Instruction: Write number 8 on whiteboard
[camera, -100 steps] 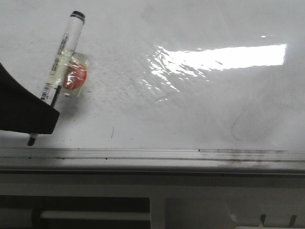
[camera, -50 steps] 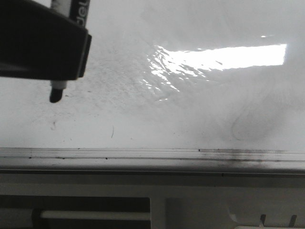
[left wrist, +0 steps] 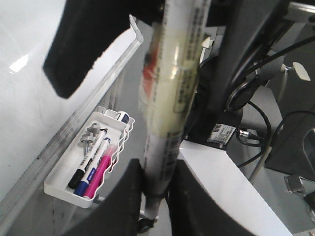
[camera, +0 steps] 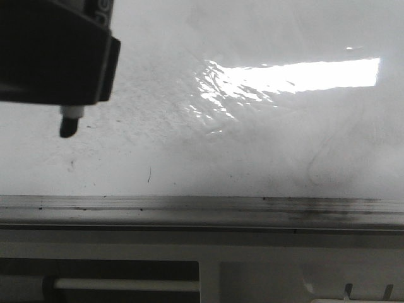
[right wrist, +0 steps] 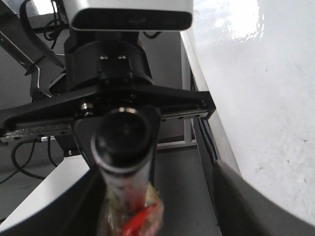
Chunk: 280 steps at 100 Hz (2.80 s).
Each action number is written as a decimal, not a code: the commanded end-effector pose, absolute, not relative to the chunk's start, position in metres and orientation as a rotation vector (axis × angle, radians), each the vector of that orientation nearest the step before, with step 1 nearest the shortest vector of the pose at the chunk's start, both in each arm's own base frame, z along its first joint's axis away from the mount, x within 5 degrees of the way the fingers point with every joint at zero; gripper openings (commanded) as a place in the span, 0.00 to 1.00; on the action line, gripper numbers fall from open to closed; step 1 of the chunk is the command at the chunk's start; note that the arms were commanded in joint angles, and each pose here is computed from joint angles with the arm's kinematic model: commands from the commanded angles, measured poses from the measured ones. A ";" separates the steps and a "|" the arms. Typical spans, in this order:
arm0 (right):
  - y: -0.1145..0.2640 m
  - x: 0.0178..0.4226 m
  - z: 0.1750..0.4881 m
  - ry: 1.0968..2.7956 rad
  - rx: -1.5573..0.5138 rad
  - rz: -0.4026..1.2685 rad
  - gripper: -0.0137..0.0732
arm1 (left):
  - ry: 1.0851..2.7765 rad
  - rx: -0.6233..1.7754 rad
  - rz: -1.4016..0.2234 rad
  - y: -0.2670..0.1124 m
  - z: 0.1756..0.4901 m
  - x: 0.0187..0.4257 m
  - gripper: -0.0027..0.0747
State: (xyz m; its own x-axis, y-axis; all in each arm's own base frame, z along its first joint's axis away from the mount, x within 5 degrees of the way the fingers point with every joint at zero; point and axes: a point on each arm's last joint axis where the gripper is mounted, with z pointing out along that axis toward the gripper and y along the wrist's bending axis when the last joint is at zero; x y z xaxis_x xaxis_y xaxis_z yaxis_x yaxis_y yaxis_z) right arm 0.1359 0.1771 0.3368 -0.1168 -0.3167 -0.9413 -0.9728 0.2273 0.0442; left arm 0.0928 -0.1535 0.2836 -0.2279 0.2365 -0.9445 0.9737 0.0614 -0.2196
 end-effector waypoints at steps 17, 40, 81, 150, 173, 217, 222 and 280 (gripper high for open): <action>0.181 0.138 0.351 1.568 -1.189 0.961 0.09 | 1.509 1.203 -1.299 -0.156 0.300 0.091 0.01; 0.170 0.131 0.350 1.569 -1.303 0.825 0.08 | 1.491 1.152 -1.274 -0.147 0.309 0.088 0.37; 0.101 0.108 0.404 1.423 -0.945 0.328 0.12 | 1.577 0.895 -0.871 -0.092 0.329 0.065 0.47; 0.104 0.151 0.344 1.247 -0.634 0.102 0.12 | 1.539 0.805 -0.830 -0.084 0.335 0.060 0.01; 0.107 0.172 0.327 1.356 -0.581 0.084 0.12 | 1.545 0.846 -0.862 -0.086 0.333 0.057 0.01; 0.127 0.180 0.297 1.517 -0.730 0.133 0.12 | 1.547 0.880 -0.887 -0.087 0.332 0.054 0.01; 0.127 0.179 0.297 1.520 -0.741 0.134 0.12 | 1.547 0.880 -0.887 -0.087 0.332 0.054 0.01; 0.087 0.160 0.296 1.685 -0.767 0.106 0.12 | 1.546 0.878 -0.885 -0.087 0.332 0.054 0.01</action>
